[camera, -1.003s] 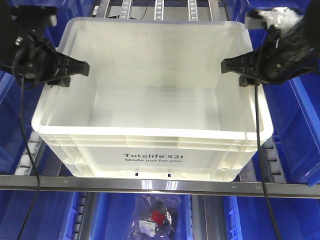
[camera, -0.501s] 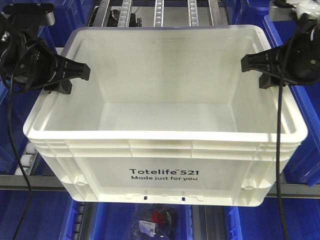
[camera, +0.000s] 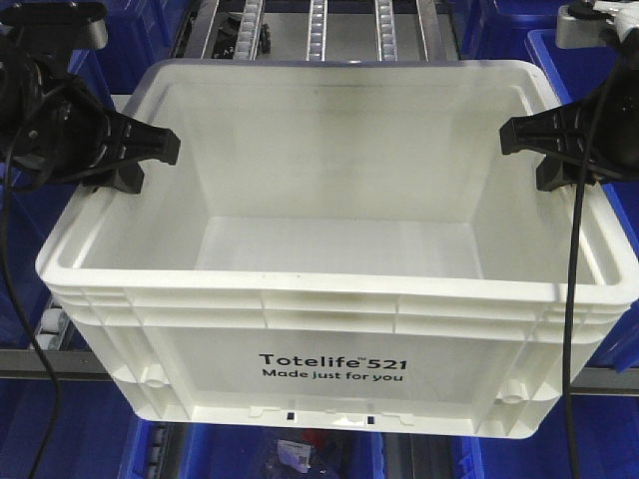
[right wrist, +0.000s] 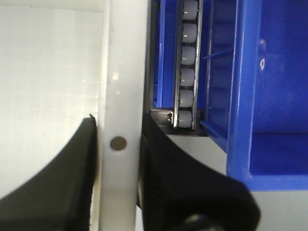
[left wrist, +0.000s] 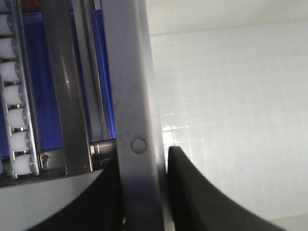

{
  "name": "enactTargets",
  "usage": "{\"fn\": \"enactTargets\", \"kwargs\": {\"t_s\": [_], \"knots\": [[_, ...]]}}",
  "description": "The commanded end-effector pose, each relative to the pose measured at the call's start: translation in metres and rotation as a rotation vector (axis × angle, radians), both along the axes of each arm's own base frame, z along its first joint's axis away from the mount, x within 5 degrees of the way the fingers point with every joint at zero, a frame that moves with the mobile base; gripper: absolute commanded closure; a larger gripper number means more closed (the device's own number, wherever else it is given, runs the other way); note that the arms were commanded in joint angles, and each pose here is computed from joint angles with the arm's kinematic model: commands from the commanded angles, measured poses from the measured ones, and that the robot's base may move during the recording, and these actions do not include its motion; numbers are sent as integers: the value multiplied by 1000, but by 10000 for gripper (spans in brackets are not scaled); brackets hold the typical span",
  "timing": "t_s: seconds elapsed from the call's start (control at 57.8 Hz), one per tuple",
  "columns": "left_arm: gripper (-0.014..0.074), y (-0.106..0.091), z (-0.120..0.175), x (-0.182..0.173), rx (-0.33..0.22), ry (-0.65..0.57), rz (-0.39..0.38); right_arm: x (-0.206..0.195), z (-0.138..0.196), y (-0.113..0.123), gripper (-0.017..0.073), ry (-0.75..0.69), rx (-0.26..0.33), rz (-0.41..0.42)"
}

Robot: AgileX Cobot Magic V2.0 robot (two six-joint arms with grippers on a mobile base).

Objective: Move bin from left to right shelf
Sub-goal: 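Pinch both side rims and pull the crate toward the robot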

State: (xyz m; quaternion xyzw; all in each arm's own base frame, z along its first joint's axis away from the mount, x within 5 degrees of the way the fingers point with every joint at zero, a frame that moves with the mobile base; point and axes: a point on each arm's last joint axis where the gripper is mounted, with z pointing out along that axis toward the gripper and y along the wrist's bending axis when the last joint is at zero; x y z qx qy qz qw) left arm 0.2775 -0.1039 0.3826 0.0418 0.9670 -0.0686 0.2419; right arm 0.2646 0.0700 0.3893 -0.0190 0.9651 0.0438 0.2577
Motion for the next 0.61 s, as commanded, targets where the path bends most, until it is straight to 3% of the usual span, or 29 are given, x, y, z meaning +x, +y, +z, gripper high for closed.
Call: {"fn": "enactTargets", "kwargs": {"t_s": [0.0,0.588], "knots": [[600,-5,31,-9,-78,-170,-51,-5,29,3,559,-182,58,43],[600,-4,30,-9,-73,-157,-51,-5,29,3,559,-175,54,44]]}}
